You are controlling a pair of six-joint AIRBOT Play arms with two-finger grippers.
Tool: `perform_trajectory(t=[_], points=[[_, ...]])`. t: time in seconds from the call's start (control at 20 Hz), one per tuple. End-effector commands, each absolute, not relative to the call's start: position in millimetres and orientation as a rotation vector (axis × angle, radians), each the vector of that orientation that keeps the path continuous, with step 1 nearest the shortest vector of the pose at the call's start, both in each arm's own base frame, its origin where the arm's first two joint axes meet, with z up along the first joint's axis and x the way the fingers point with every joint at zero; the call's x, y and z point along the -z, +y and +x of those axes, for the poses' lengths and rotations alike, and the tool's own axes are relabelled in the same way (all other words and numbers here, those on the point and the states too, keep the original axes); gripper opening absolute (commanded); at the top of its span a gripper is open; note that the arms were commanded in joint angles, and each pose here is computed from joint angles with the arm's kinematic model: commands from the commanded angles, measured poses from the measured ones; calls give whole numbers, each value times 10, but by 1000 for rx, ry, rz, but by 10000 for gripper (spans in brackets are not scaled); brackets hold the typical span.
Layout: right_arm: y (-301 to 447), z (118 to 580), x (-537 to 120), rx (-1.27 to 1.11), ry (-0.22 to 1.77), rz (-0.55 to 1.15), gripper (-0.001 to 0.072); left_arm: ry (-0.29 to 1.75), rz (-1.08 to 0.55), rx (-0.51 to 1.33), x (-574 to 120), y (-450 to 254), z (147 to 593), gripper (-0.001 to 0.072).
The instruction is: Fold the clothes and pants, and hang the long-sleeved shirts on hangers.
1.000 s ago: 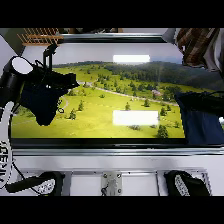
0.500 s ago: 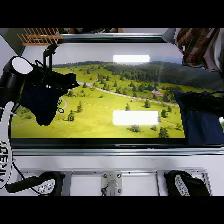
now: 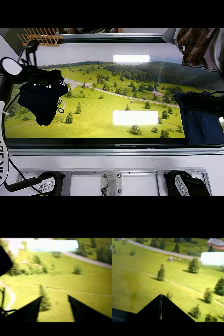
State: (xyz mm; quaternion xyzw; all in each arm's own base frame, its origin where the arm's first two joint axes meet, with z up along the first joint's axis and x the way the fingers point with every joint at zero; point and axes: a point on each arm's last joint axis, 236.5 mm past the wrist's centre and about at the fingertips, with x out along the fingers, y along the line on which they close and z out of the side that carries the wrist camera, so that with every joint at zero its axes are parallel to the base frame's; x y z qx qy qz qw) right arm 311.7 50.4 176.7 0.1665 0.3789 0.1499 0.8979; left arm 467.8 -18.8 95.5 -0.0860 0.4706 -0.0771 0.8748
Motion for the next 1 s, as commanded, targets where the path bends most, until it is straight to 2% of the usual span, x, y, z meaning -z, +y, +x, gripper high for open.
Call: perform_trajectory(t=[0.0, 0.3, 0.55, 0.6, 0.65, 0.7, 0.75, 0.8, 0.95], points=[[507, 3115, -1770, -311, 784, 344, 27, 1029, -82, -121, -663, 963, 4584, 709], [507, 3115, -1770, -311, 784, 344, 27, 1198, -213, -267, 500, 1664, 4432, 708], [507, 3115, -1770, -311, 784, 344, 26, 1298, -220, -243, 1005, 1579, 4491, 708], [507, 3115, -1770, -311, 784, 344, 26, 1306, -217, -234, 1036, 1531, 4508, 674], [507, 3115, -1770, -311, 784, 344, 27, 1313, -217, -231, 1054, 1494, 4517, 604], [507, 3115, -1770, -311, 784, 344, 27, 1314, -233, -240, 1061, 1464, 4516, 444], [507, 3115, -1770, -311, 784, 344, 27, 1321, -237, -234, 1060, 1416, 4513, 122], [507, 3115, -1770, -311, 784, 344, 27, 1325, -241, -228, 1042, 1381, 4506, 7], [507, 3115, -1769, -311, 784, 344, 27, 1239, -196, -194, 586, 1190, 4628, 6]])
